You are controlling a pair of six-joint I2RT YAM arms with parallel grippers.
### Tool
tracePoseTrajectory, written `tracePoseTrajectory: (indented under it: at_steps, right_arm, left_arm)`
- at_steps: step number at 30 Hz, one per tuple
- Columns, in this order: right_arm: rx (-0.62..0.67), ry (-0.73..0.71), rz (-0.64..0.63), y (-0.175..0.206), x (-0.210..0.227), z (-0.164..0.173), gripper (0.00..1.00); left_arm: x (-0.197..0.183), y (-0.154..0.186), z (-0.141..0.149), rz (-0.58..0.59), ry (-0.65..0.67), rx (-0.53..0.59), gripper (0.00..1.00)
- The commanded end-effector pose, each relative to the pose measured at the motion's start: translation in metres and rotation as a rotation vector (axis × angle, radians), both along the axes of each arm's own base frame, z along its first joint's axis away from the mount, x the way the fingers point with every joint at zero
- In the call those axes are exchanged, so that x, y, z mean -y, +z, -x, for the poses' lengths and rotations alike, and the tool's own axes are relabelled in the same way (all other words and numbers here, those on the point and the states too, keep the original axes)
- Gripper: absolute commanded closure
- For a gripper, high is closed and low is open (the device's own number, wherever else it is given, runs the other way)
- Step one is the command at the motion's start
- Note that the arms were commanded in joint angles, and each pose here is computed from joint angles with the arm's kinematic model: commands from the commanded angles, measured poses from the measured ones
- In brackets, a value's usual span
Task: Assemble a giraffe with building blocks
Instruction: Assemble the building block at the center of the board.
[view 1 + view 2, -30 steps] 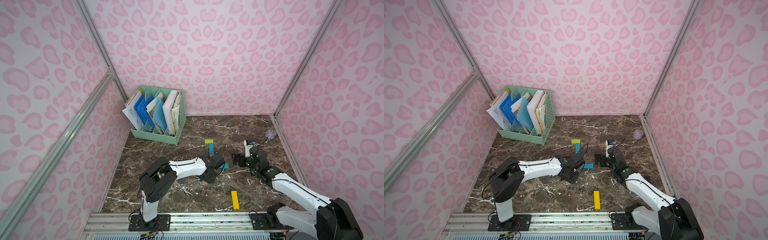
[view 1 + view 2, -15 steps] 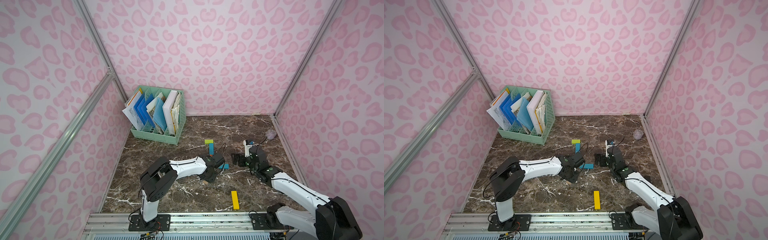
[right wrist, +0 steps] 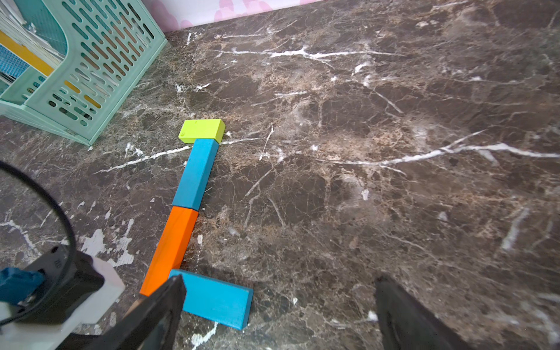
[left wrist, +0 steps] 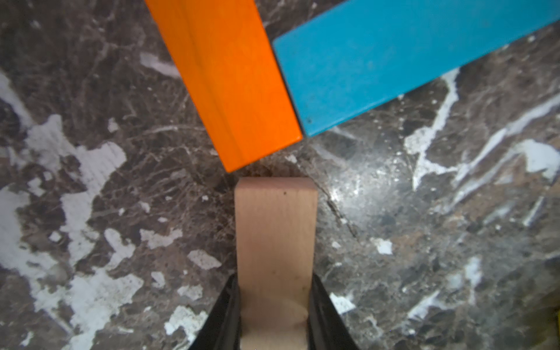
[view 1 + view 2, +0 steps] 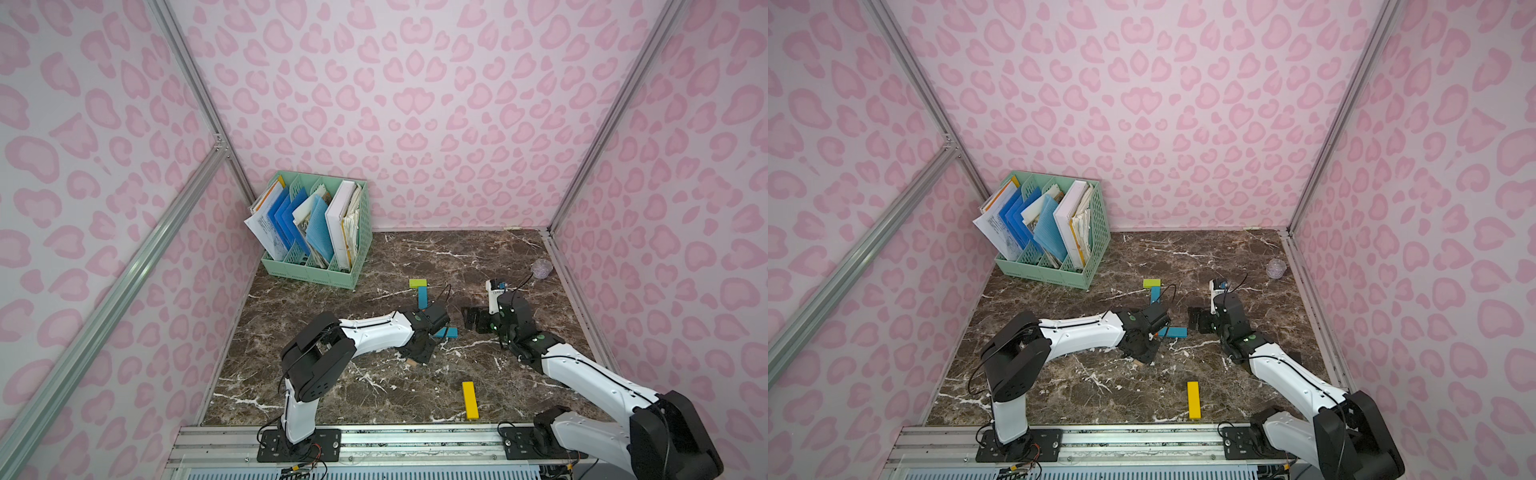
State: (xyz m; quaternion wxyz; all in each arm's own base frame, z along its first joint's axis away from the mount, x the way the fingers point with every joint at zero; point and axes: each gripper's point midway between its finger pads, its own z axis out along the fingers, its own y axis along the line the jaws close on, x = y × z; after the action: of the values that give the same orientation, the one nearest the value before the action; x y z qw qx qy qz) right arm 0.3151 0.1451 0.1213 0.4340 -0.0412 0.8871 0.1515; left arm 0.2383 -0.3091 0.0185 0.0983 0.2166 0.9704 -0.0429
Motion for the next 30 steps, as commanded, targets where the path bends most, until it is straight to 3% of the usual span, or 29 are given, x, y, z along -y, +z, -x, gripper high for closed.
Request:
tracePoseTrajectory:
  at_steps: [1, 14, 19, 22, 26, 30]
  right_arm:
    - [0.015, 0.001, -0.007, 0.005, -0.002, -0.003, 0.00]
    - [0.013, 0.006, -0.005, 0.004, -0.003, -0.002, 0.00]
    - [0.010, 0.014, 0.000, 0.004, -0.006, -0.002, 0.00]
    - [0.005, 0.019, 0.003, 0.004, -0.008, -0.002, 0.00]
    - [-0.005, 0.025, 0.017, 0.006, -0.011, -0.001, 0.00]
    - [-0.028, 0.035, 0.040, 0.009, -0.018, 0.006, 0.00]
  left_arm:
    - [0.001, -0.002, -0.002, 0.000, -0.004, 0.001, 0.74]
    - [0.001, -0.003, -0.004, 0.000, -0.001, 0.002, 0.74]
    - [0.001, 0.000, -0.004, 0.007, -0.005, 0.008, 0.60]
    - [0.003, 0.005, -0.004, 0.018, -0.016, 0.016, 0.41]
    - [0.006, 0.018, -0.005, 0.031, -0.032, 0.042, 0.34]
    - [0.010, 0.048, -0.006, 0.083, -0.028, 0.095, 0.33]
